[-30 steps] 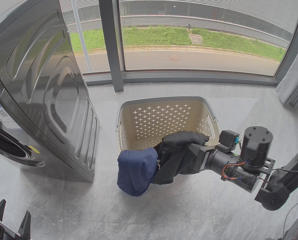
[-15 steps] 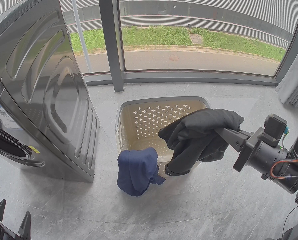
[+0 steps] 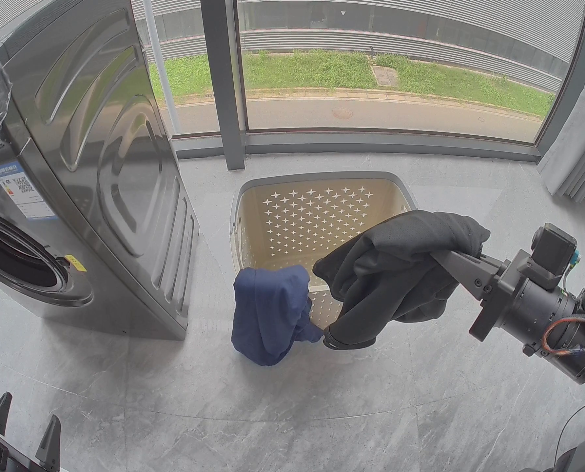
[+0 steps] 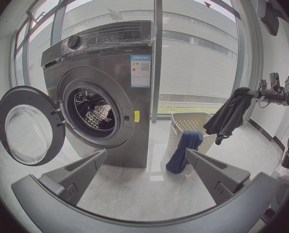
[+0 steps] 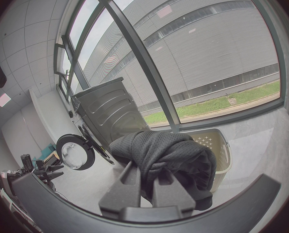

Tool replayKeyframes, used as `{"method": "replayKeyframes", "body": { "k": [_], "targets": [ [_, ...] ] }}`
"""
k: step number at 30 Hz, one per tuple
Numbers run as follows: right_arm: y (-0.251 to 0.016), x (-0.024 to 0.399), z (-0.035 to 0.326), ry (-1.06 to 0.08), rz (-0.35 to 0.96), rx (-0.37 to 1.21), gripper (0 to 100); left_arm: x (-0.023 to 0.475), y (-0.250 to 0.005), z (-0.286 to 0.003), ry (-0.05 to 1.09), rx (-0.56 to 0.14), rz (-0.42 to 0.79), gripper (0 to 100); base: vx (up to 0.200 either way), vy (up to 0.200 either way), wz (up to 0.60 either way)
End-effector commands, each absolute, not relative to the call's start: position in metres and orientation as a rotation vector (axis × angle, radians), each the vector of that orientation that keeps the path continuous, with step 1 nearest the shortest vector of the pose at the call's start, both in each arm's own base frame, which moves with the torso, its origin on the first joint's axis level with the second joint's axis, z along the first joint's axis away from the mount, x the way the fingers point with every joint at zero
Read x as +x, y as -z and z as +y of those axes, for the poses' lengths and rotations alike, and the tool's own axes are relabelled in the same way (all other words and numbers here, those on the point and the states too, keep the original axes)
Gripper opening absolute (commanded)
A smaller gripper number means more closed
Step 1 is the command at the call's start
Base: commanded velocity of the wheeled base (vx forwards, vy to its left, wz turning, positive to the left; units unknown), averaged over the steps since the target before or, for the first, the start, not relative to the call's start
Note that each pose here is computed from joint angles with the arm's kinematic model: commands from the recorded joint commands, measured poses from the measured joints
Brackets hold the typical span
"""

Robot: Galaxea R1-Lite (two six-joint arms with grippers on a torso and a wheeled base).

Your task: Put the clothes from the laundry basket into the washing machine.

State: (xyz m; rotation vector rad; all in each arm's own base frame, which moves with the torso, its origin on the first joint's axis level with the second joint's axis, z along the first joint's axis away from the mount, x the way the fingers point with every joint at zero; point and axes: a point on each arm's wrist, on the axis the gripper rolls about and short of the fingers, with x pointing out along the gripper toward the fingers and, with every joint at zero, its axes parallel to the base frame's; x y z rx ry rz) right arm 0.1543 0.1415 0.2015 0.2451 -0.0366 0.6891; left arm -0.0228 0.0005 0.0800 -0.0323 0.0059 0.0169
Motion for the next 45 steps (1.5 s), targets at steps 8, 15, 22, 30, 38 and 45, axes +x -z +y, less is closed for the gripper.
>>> {"method": "replayKeyframes", "body": {
  "k": [8,15,22,30,38,45],
  "targets": [
    [-0.198,0.154,0.141,-0.687,-0.021,0.244,0,-0.023,-0.076,0.000,-0.019,-0.034,0.009,100,-0.025,0.000,0.00],
    [-0.197,0.154,0.141,-0.674,-0.020,0.245,0,-0.023,-0.076,0.000,-0.019,-0.034,0.007,100,0.000,0.143,0.00],
    [-0.196,0.156,0.142,-0.666,-0.016,0.245,0,-0.023,-0.076,0.000,-0.019,-0.034,0.007,100,0.000,0.200,0.00],
    [-0.195,0.162,0.143,-0.590,-0.011,0.244,0,-0.023,-0.076,0.000,-0.019,-0.034,0.009,100,0.000,0.200,0.00],
    [-0.199,0.167,0.140,-0.552,-0.031,0.253,0,-0.023,-0.076,0.000,-0.019,-0.034,0.009,100,0.000,0.200,0.00],
    [-0.202,0.171,0.138,-0.506,-0.044,0.259,0,-0.023,-0.076,0.000,-0.019,-0.034,0.007,100,0.000,0.200,0.00]
  ]
}}
